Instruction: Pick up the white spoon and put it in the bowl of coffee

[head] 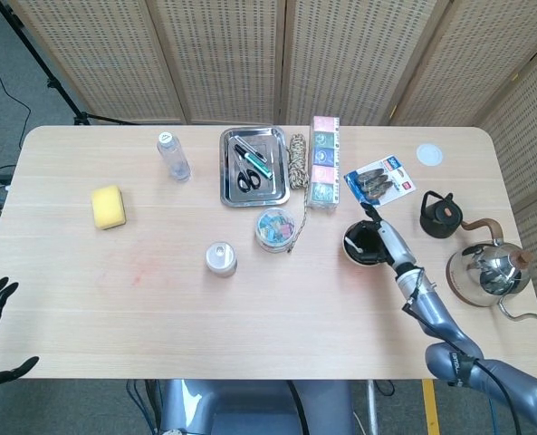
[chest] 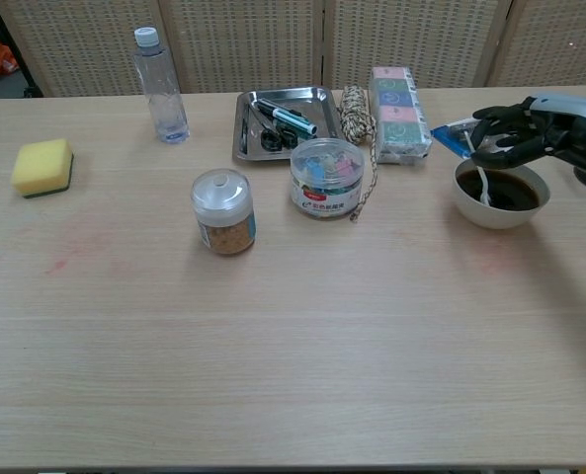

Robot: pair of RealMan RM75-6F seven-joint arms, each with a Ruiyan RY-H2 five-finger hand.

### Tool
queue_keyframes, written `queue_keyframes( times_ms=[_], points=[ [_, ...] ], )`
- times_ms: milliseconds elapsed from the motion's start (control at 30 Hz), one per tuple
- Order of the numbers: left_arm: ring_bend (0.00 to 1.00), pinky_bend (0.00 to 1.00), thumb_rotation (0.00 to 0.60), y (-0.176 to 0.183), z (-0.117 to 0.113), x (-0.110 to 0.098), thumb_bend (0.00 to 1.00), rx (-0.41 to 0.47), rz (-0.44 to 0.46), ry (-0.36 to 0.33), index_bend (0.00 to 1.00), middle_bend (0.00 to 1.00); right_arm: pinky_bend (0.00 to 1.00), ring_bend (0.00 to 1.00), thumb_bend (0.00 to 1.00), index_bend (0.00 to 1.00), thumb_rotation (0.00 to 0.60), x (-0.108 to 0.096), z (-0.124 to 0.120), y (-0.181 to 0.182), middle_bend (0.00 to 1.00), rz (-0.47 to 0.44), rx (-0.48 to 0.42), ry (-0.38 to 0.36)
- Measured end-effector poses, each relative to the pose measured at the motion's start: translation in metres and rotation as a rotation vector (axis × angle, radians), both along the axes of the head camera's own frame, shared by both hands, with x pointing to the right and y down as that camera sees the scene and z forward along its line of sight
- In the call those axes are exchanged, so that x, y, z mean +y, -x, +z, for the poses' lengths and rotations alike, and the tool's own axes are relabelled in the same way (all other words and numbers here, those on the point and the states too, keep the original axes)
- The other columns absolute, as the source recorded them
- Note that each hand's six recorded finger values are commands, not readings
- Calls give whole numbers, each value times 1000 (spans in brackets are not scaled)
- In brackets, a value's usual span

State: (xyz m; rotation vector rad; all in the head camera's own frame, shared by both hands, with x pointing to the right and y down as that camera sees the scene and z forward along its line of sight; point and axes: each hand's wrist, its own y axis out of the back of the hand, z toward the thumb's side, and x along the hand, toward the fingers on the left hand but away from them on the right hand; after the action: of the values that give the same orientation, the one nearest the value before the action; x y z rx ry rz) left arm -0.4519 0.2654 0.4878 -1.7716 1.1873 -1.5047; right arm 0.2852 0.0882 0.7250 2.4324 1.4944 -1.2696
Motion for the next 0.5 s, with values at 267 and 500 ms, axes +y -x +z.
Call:
queue_keyframes(
  times_ms=[267,500],
  points=[
    [0,0,600,2,-1,-1,0,-2,-2,-2,0,0,0,0,672,590,600,-25,6,-1,0,24,70,-57],
    [0,0,600,-1,1,0,0,-6,5,3,0,0,0,0,672,590,600,-31,-7,-28,0,28,120,-83]
  ],
)
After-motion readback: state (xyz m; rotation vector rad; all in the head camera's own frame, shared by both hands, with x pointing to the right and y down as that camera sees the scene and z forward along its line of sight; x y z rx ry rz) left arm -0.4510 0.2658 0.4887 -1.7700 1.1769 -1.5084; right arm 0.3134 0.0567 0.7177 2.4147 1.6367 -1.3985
